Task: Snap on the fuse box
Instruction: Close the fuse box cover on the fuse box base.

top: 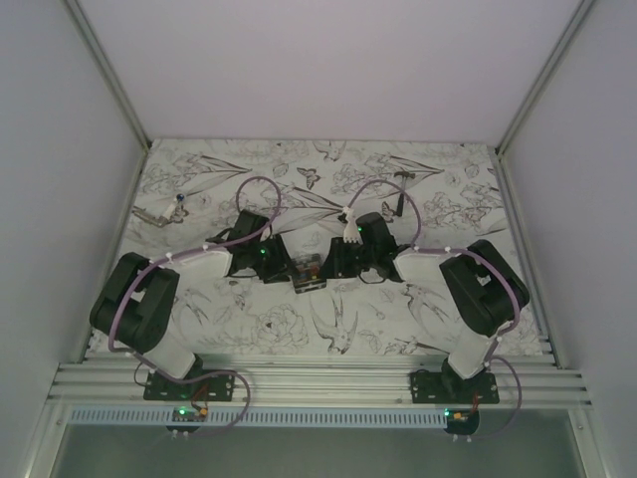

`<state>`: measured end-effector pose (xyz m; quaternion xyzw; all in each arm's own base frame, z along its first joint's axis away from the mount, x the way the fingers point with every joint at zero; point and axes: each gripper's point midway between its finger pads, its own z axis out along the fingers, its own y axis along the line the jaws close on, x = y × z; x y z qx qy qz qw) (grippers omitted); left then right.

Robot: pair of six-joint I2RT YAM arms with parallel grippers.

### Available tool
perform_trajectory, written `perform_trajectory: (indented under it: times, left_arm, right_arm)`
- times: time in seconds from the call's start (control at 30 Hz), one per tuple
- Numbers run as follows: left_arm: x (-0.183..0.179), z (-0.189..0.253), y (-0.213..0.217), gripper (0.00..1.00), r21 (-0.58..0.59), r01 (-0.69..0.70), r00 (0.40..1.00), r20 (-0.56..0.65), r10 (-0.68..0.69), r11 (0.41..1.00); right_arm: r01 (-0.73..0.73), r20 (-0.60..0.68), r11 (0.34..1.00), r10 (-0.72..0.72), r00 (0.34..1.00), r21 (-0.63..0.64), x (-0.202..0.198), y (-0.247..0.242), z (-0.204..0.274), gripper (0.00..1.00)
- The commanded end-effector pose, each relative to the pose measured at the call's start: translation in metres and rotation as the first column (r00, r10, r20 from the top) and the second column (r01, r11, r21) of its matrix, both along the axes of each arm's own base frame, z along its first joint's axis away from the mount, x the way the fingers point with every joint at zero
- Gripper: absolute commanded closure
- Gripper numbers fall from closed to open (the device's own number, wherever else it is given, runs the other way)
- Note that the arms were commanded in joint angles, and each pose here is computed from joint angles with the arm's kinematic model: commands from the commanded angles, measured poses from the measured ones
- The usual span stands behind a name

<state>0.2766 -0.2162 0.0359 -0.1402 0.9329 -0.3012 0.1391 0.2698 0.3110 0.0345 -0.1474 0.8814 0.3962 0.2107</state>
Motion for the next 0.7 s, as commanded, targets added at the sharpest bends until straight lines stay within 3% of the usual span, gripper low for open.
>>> perform_trajectory:
  times: [0.0,0.43,0.5,0.67]
  left_arm:
    - [-0.013,-0.015,-0.003,0.62,0.015,0.042,0.998,-0.054,-0.041,0.999]
    - [-0.061,-0.043,-0.012,0.74,-0.031,0.075,0.980,-0.183,-0.080,0.997]
    - [-0.069,-0.044,-0.013,0.74,-0.043,0.077,0.976,-0.199,-0.084,0.996]
    - [-0.059,-0.024,-0.018,0.68,-0.068,0.061,0.988,-0.136,-0.070,0.996]
  right_arm:
    - [-0.017,-0.053,1.000,0.018,0.998,0.009,-0.014,-0.005,-0.019,0.67]
    - [-0.034,-0.178,0.999,0.038,0.983,0.029,-0.072,-0.030,-0.041,0.87]
    - [-0.041,-0.181,0.998,0.048,0.982,0.042,-0.079,-0.032,-0.036,0.87]
    - [-0.057,-0.129,0.998,0.062,0.990,0.038,-0.072,-0.031,-0.019,0.76]
